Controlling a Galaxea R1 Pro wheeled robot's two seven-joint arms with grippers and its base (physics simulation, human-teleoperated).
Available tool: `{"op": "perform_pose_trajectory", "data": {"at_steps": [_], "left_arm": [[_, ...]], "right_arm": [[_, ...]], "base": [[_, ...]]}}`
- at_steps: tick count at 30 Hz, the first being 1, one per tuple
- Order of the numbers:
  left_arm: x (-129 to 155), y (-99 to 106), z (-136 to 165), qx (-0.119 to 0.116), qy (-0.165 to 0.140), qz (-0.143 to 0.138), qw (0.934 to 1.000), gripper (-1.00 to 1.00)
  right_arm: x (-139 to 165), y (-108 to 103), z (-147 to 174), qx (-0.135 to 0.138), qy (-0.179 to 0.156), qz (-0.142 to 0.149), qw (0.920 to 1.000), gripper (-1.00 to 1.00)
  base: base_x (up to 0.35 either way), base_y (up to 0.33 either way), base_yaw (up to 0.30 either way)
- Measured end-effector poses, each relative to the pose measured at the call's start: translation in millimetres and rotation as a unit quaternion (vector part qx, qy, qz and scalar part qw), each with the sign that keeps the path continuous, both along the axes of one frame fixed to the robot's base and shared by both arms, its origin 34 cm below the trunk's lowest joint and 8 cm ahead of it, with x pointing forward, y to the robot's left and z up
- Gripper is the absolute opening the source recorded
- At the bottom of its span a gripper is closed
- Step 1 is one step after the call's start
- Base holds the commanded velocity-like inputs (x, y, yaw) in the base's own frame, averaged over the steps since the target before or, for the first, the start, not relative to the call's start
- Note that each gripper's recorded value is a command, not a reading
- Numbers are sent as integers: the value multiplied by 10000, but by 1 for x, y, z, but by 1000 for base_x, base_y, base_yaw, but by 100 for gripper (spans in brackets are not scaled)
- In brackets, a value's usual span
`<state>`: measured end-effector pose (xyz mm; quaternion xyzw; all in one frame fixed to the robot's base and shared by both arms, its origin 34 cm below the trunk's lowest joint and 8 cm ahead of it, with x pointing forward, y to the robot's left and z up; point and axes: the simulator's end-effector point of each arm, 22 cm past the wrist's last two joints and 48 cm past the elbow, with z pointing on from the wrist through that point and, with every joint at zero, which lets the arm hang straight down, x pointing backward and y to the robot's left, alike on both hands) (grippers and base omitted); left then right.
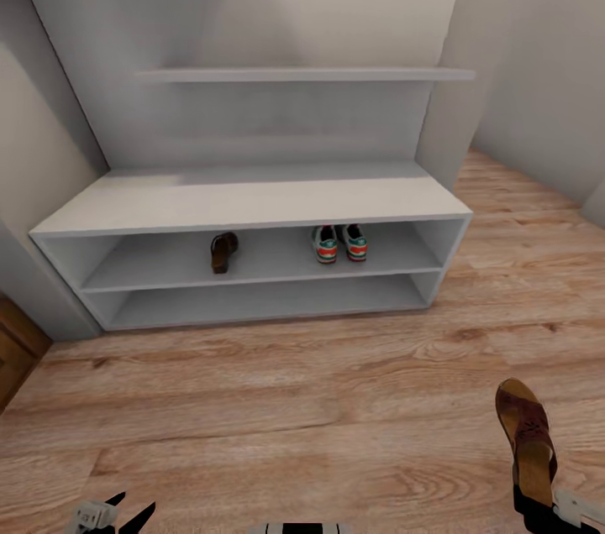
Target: Pick up the two gym shoes and the two sandals from the corridor floor and place them onto the hallstand (shoe rack) in the corridor, making sure they are on the rack and not on the floor. Arrange them so the two gym shoes are next to each other and the two sandals are next to each other.
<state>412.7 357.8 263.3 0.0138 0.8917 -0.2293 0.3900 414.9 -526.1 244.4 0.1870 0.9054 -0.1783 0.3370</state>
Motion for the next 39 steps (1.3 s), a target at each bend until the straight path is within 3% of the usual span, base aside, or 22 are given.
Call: {"op": "perform_pose_trajectory", "data": {"at_steps": [25,33,39], "left_arm": [[0,0,0,-8,8,8,10000,100],[0,0,0,-8,9,15,10000,100],[0,-1,0,-8,5,9,10000,100]], "right_arm": [[0,9,-4,69,1,-9,10000,-100],[0,8,-3,67,-5,-11,10000,-100],[0,8,-3,63,-13,-11,10000,-100]], "base": [[-102,300,0],[47,304,12],[64,250,226]]}}
